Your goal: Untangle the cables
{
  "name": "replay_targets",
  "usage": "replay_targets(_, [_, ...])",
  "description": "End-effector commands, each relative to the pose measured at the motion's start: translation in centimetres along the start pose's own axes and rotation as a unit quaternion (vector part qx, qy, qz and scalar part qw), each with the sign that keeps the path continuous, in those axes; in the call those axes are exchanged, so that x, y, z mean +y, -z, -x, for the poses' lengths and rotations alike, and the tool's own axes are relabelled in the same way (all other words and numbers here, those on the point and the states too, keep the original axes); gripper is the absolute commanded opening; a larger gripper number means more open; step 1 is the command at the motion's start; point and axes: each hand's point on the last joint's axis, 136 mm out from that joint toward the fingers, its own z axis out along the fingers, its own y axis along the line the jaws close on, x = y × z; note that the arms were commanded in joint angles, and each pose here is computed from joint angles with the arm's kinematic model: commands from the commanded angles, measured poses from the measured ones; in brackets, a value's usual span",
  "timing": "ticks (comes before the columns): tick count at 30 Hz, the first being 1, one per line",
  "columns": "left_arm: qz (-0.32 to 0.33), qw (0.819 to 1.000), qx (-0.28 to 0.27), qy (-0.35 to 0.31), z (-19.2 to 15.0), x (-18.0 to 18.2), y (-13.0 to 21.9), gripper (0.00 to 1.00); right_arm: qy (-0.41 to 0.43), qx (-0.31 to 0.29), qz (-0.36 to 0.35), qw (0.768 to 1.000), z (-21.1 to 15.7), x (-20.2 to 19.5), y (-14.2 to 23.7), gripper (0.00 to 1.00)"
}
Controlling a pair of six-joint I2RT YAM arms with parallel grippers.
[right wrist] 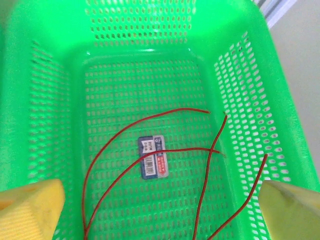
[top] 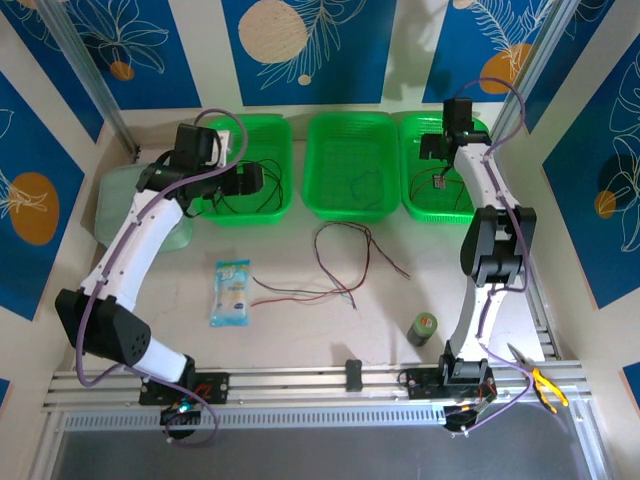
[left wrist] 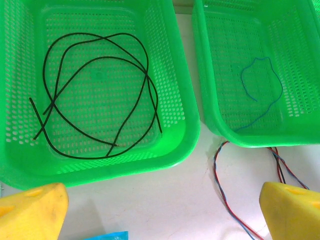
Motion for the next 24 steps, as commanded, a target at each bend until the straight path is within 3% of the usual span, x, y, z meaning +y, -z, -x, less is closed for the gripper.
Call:
replay_targets(1, [-0.014,1.0,-0.002,0.002,-0.3,-1.1,0.4,0.97,0.027,-0.052,-0.017,0.998,1.4,0.1,2.9,0.99])
replay_targets(6, [-0.016,1.0,0.009,0.002,-1.2,-1.7,-0.2,0.98,0.056,-0.088,0.02,0.994,0.7,2.0,7.8,0.99])
replay_targets(12, [-0.016,0.999,0.042,-0.003,-3.5,-2.3,-1.6,0.98,0.146,-0.121,0.103,0.976,-2.9,7.4,13.7,1.0])
replay_targets(18, [-0.017,0.997,0.07,0.008,-6.3,-2.5,-2.3,0.98,0.214,-0.108,0.201,0.95,-9.5,14.2,18.8,0.99])
replay_targets(24, [0.0,0.995,0.094,0.028,-9.6,-1.3,-2.4,0.98,0.26,-0.079,0.36,0.893,-18.7,20.2,24.3,0.84])
